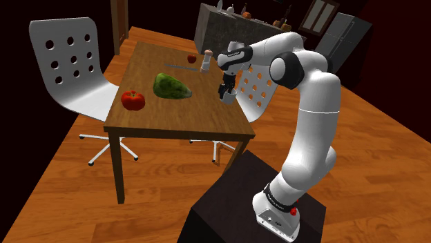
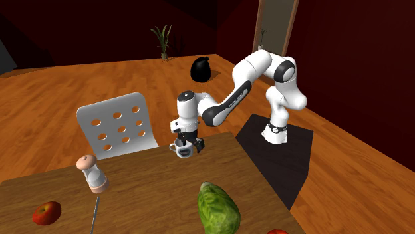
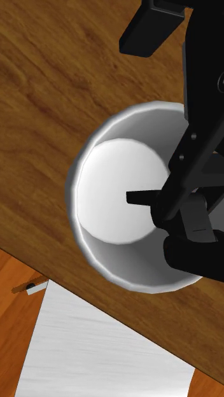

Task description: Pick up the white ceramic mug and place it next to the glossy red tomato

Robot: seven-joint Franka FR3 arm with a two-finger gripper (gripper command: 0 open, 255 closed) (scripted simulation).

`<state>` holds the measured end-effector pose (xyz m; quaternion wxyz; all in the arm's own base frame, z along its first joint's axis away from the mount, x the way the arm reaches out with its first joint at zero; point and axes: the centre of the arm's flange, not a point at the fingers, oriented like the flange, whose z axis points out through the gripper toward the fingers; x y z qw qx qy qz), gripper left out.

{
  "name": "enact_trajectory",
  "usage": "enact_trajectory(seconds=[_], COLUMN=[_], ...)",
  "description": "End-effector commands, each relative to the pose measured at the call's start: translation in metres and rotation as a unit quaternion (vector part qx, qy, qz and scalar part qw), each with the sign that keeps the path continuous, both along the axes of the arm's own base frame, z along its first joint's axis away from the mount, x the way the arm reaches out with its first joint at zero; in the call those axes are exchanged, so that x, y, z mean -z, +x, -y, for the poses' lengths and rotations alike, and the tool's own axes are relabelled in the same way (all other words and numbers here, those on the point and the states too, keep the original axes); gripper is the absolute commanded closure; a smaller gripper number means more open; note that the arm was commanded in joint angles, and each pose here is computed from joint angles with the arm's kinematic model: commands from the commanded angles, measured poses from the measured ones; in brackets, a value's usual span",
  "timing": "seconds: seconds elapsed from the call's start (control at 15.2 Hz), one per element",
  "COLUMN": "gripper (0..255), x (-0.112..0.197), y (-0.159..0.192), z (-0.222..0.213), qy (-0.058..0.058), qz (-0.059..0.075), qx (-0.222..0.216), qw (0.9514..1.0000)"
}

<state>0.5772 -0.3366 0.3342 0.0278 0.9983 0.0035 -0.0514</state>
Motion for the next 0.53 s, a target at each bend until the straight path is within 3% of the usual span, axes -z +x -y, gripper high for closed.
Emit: enact_trajectory(seconds=[0.0, 0.07, 0.13, 0.46], gripper=[0, 0, 255, 255], x=[0.0000, 0.0000, 0.0000, 0.0000], y=[0.0000, 0.0000, 0.0000, 0.0000], z=[0.0000, 0.0000, 0.0000, 0.0000], qy=[0.000, 0.000, 0.000, 0.000], qz=[0.000, 0.000, 0.000, 0.000], qx=[0.000, 0.000, 0.000, 0.000], qw=[1.0000, 1.0000, 1.0000, 1.0000])
